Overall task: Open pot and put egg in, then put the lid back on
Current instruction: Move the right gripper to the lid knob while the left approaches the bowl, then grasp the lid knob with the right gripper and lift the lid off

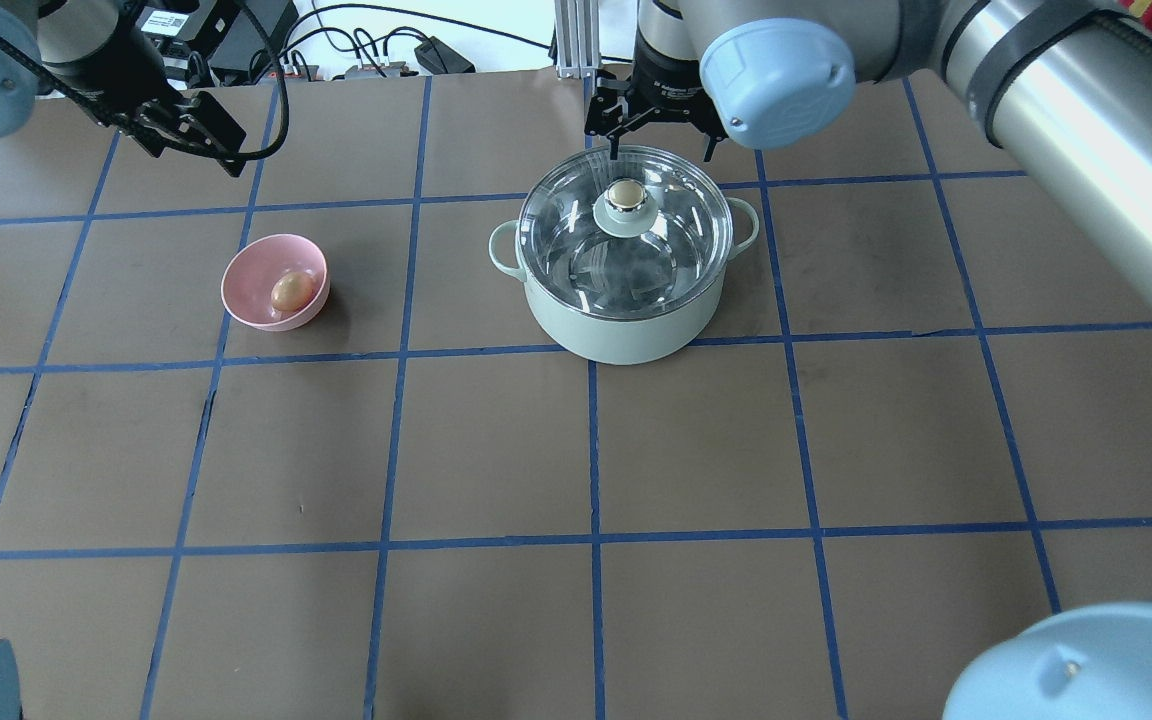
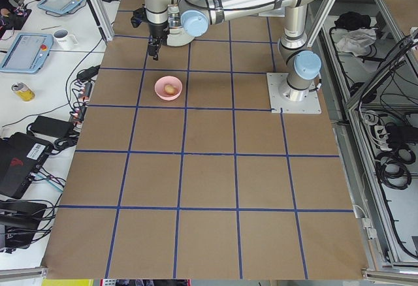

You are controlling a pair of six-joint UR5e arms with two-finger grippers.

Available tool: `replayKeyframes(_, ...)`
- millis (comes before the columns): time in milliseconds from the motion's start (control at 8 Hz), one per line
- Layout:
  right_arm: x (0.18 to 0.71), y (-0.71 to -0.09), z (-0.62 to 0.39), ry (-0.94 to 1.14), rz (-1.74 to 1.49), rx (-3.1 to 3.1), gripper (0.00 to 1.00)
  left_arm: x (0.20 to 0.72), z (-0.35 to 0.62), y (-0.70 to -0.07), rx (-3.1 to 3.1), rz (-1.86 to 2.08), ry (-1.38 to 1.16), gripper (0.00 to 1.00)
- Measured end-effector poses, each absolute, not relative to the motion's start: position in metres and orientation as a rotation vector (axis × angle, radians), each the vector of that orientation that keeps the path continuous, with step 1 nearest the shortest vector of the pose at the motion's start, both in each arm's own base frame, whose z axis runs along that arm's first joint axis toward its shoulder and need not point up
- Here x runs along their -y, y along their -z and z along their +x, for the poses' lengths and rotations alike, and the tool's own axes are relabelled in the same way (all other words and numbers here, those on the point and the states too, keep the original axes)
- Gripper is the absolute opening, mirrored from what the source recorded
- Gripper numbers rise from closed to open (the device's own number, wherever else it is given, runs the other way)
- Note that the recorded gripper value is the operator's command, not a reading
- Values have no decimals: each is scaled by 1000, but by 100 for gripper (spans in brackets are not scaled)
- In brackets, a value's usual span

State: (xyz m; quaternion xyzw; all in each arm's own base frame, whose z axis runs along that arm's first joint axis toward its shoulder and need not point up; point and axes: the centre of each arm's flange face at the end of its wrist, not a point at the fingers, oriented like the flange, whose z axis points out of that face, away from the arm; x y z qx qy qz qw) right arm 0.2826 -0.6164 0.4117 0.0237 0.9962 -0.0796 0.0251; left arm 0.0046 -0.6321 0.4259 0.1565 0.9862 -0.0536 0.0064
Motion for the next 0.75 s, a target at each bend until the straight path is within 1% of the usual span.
replayKeyframes(375, 629, -365, 306, 188, 101, -3087, 100, 646, 13, -383, -3046, 612, 187, 100)
replayKeyframes(500, 631, -358, 307, 174, 106, -3090, 96, 651, 21, -365, -3055, 603, 169, 100)
replayKeyframes(625, 632, -354, 308, 167, 108, -3091, 95, 653, 28, -347, -3074, 578, 139, 100)
replayKeyframes(750, 632, -354, 308, 165, 109, -3091, 91, 652, 34, -331, -3105, 490, 109, 100)
